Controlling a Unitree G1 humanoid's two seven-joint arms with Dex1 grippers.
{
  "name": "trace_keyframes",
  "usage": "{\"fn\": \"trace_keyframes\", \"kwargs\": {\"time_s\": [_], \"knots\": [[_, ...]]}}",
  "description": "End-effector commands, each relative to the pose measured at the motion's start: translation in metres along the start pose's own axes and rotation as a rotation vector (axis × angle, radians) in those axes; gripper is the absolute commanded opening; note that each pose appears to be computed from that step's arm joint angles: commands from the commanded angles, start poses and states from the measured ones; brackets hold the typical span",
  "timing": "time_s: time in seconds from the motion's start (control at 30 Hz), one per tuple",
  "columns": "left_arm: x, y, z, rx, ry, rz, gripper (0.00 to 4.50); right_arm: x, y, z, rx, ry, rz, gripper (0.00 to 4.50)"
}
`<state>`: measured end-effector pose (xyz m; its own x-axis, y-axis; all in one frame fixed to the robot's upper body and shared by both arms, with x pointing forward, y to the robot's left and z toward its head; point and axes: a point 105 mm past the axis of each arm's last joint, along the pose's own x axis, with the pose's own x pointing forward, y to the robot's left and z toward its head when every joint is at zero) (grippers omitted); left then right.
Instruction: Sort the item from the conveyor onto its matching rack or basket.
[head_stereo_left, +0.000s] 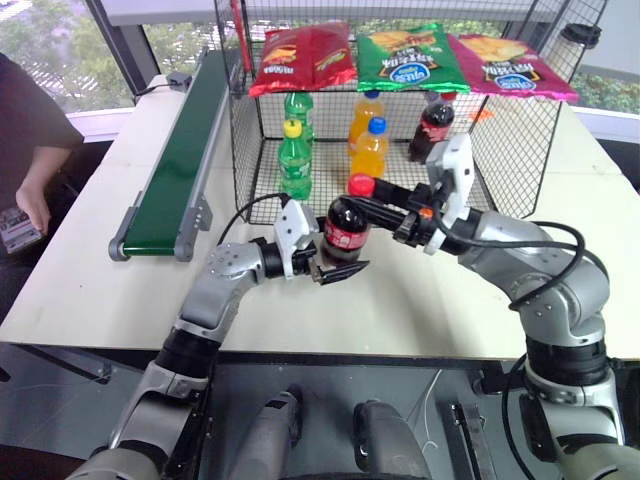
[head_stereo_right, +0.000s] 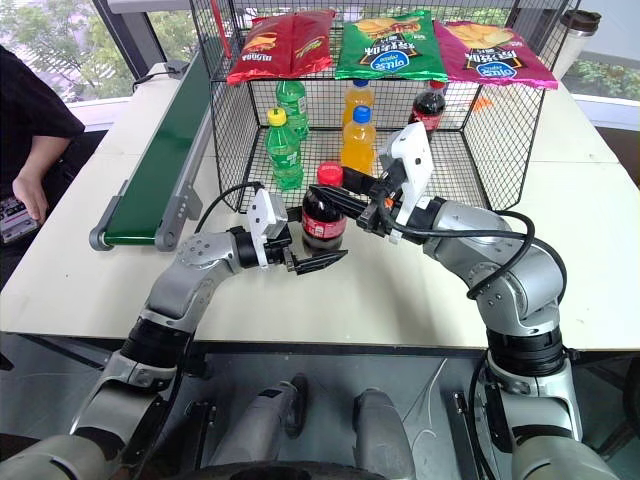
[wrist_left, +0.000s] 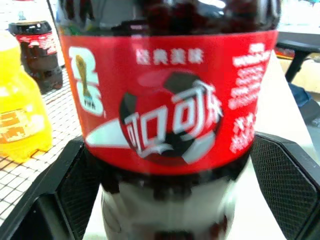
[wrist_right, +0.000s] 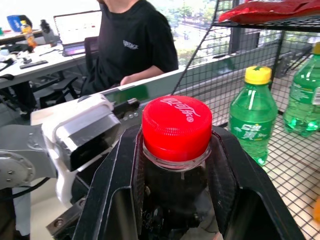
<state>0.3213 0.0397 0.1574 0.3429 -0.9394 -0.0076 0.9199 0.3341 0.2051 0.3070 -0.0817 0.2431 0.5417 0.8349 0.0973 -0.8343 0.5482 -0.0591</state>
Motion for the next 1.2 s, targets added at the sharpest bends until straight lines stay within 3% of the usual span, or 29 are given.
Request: {"fn": "trace_keyframes", "kwargs": {"time_s": [0.03, 0.3, 0.6, 0.9, 1.2], "knots": [[-0.02, -0.008, 0.013, -0.015, -0.022, -0.034, 4.48, -0.01, -0.025, 0.037, -0.085, -0.11, -0.146, 1.14], [-0.041, 0.004, 0.025, -0.035, -0.056, 0.103, 4.48, -0.031, -0.072, 0.04, -0.134, -0.103, -0.387, 1.14], [-0.027, 0.025, 0.033, -0.017, -0.128, 0.305, 4.48, -0.052, -0.145, 0.04, -0.191, -0.121, -0.733, 1.14], [-0.011, 0.026, 0.022, 0.014, -0.112, 0.335, 4.48, -0.05, -0.171, 0.009, -0.22, -0.076, -0.808, 1.14], [-0.006, 0.024, 0.016, -0.001, -0.114, 0.342, 4.48, -0.056, -0.191, 0.004, -0.199, -0.087, -0.882, 1.14]]}}
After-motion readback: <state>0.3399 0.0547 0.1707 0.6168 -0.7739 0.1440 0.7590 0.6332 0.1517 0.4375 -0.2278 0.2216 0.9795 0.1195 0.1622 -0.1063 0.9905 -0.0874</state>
